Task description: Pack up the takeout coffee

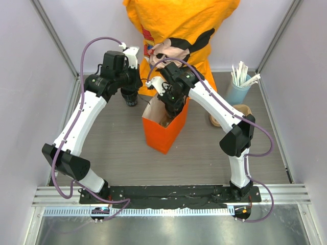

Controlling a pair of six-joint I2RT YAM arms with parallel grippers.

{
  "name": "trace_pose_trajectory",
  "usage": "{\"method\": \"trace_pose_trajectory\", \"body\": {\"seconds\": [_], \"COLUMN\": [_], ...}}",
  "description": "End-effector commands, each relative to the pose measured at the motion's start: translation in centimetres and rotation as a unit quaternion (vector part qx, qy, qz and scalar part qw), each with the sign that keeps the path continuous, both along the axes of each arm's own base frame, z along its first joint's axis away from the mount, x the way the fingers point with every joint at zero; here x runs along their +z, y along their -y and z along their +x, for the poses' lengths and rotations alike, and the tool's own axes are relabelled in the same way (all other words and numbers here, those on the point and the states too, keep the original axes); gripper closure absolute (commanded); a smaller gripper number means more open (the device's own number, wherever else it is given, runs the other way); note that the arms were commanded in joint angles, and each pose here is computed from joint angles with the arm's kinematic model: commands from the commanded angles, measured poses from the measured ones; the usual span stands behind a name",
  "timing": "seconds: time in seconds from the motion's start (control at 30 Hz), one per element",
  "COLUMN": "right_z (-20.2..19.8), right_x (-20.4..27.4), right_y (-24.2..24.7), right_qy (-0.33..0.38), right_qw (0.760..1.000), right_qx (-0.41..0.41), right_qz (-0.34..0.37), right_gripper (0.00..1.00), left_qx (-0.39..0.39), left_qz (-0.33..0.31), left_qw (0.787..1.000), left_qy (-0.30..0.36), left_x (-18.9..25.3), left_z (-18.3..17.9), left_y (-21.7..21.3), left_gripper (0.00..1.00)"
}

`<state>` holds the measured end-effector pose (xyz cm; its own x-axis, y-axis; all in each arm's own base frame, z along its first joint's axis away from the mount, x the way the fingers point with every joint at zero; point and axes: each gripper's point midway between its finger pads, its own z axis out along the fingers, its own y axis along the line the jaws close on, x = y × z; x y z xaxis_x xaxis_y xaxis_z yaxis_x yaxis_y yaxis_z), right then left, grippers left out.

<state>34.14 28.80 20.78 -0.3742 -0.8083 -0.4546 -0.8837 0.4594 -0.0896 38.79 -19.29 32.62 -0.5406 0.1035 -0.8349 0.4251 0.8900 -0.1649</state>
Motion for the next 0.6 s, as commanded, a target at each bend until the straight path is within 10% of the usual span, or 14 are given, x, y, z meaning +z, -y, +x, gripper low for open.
{"method": "trace_pose_trajectory", "body": {"seconds": [0.0,0.57], "right_z": [0.6,1.3], "right_x": [1.0,0.0], "right_y": [-0.3,-0.3], "right_qy": [0.017,0.008], "right_qw": [1.0,1.0], "right_qx": [0.002,-0.004], "right_qz": [0.02,0.026], "right_gripper": [0.99,0.99], "left_qx": [-0.001,-0.002], "left_qz": [-0.01,-0.01], "left_qw": [1.0,1.0], "left_qy": [0.011,0.012], "left_x": [0.9,1.0], "left_z": [-0.1,-0.1], "left_y": [0.0,0.1], "left_gripper": [1.0,1.0]}}
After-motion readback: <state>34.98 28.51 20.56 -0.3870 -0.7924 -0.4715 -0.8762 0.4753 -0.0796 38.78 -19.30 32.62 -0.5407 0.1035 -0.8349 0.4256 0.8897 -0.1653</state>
